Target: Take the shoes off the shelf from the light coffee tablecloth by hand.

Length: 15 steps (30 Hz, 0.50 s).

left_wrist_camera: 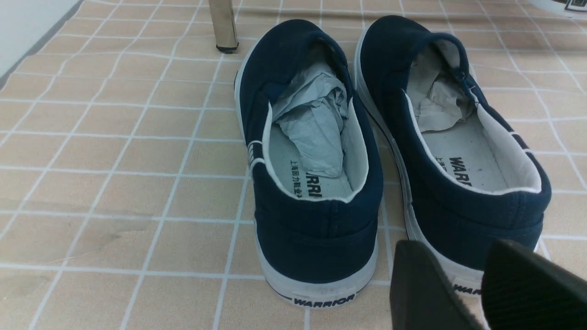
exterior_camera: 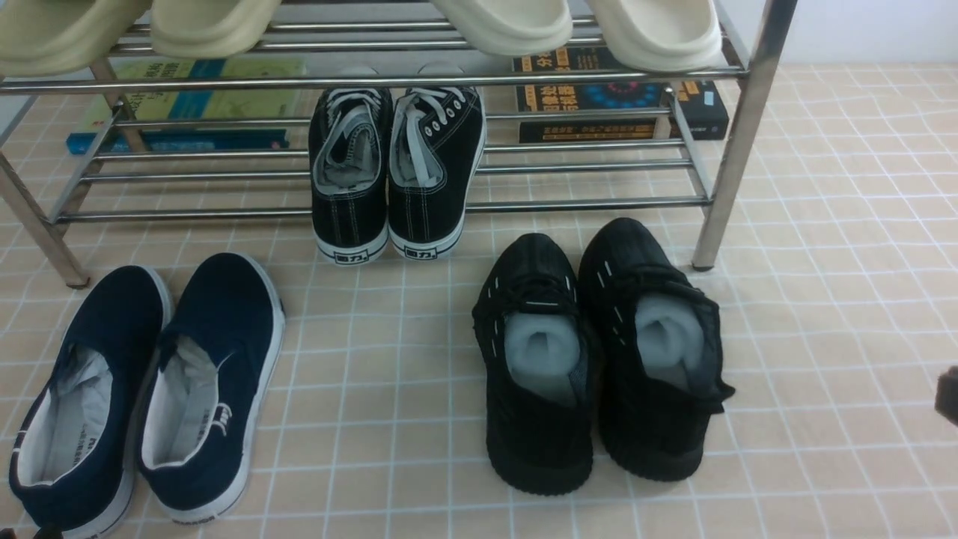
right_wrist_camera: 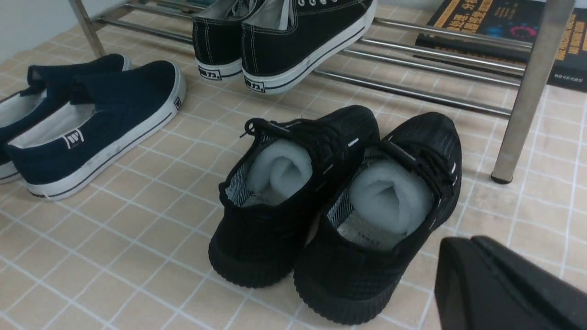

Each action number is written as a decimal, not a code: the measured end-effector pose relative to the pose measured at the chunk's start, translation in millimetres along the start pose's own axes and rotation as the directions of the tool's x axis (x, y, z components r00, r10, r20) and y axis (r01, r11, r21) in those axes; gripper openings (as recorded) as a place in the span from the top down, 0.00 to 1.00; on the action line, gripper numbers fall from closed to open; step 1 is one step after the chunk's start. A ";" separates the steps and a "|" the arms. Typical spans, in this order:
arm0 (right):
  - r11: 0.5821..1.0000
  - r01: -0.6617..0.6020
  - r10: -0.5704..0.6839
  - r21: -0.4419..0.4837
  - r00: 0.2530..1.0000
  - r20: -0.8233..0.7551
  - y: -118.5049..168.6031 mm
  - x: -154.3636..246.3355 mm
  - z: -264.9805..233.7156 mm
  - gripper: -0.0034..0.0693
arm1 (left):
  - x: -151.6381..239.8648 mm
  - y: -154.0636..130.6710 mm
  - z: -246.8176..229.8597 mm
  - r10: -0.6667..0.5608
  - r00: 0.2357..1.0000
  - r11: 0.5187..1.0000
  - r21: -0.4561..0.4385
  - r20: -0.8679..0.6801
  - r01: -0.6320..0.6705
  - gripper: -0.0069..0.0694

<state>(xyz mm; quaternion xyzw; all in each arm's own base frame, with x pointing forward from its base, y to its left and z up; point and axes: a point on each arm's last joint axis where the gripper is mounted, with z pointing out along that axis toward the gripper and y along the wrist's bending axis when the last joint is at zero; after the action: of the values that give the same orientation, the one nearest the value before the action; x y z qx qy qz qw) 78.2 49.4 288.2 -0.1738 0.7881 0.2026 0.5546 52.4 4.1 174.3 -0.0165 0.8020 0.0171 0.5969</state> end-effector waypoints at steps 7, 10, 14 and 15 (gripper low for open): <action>1.000 0.002 -0.001 0.010 0.998 -0.070 -4.0 30.0 5.5 0.96 | 0.0 0.0 0.0 0.001 1.000 1.000 0.000 0.000 -0.001 0.59; 1.000 0.009 -0.008 0.014 0.996 -0.087 -4.7 33.7 6.3 0.96 | 0.0 0.0 0.0 0.001 1.000 1.000 0.000 0.000 -0.001 0.59; 1.000 0.009 -0.008 0.014 0.996 -0.087 -4.7 33.7 6.3 0.96 | 0.0 0.0 0.0 0.001 1.000 1.000 0.000 0.000 -0.001 0.59; 1.000 0.009 -0.008 0.014 0.996 -0.087 -4.7 33.7 6.3 0.96 | 0.0 0.0 0.0 0.001 1.000 1.000 0.000 0.000 -0.001 0.59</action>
<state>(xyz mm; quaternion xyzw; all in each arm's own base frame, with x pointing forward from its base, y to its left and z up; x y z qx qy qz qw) 74.7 47.0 253.8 -0.1819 0.8122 0.1870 0.5218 52.4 4.1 174.3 -0.0162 0.8020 0.0175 0.5969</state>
